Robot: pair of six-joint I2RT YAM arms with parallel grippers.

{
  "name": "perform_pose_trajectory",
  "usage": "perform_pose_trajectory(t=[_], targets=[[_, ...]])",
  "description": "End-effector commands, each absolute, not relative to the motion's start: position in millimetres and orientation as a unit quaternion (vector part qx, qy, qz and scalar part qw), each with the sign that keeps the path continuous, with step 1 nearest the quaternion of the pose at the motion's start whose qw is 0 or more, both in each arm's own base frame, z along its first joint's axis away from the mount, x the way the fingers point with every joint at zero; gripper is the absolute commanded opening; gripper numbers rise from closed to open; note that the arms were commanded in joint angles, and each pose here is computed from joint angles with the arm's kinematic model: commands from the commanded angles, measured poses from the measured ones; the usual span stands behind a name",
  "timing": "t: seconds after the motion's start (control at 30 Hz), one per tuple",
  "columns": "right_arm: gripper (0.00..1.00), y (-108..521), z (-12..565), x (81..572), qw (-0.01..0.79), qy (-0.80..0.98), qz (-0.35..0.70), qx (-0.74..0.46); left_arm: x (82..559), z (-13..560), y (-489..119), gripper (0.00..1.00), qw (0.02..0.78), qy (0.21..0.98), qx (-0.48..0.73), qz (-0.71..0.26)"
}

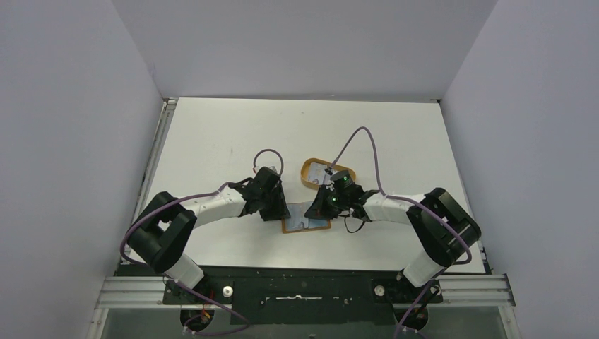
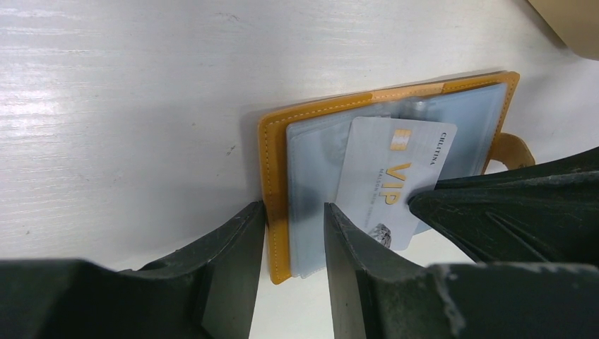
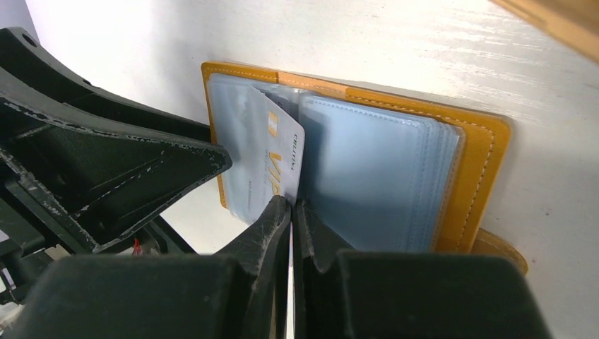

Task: Put the credit cards into the card holder
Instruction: Insert the credit card into the card holder.

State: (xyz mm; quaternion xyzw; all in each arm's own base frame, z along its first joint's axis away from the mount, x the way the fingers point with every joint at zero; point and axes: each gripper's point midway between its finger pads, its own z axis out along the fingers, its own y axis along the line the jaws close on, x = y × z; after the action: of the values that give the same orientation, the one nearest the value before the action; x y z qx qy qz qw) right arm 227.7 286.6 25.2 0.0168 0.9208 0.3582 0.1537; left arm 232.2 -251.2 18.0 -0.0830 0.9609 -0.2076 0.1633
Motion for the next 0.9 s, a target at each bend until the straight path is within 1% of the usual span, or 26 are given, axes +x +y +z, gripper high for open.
perform_pose_trajectory(t=[0.0,0.77,0.87], targets=[[0.0,283.5,28.8,218.6,0.151,0.923,0.355,-0.006,219.5,-4.2,-234.9,0.34,0.139,0.973,-0.083,-0.167],[0.0,276.9,26.2,202.6,0.12,0.921,0.369,-0.031,222.4,-7.7,-230.9,0.32,0.138,0.975,-0.08,-0.154],[0.0,273.9,25.0,201.2,0.119,0.922,0.368,-0.03,222.7,-8.6,-230.8,0.3,0.138,0.975,-0.08,-0.153]])
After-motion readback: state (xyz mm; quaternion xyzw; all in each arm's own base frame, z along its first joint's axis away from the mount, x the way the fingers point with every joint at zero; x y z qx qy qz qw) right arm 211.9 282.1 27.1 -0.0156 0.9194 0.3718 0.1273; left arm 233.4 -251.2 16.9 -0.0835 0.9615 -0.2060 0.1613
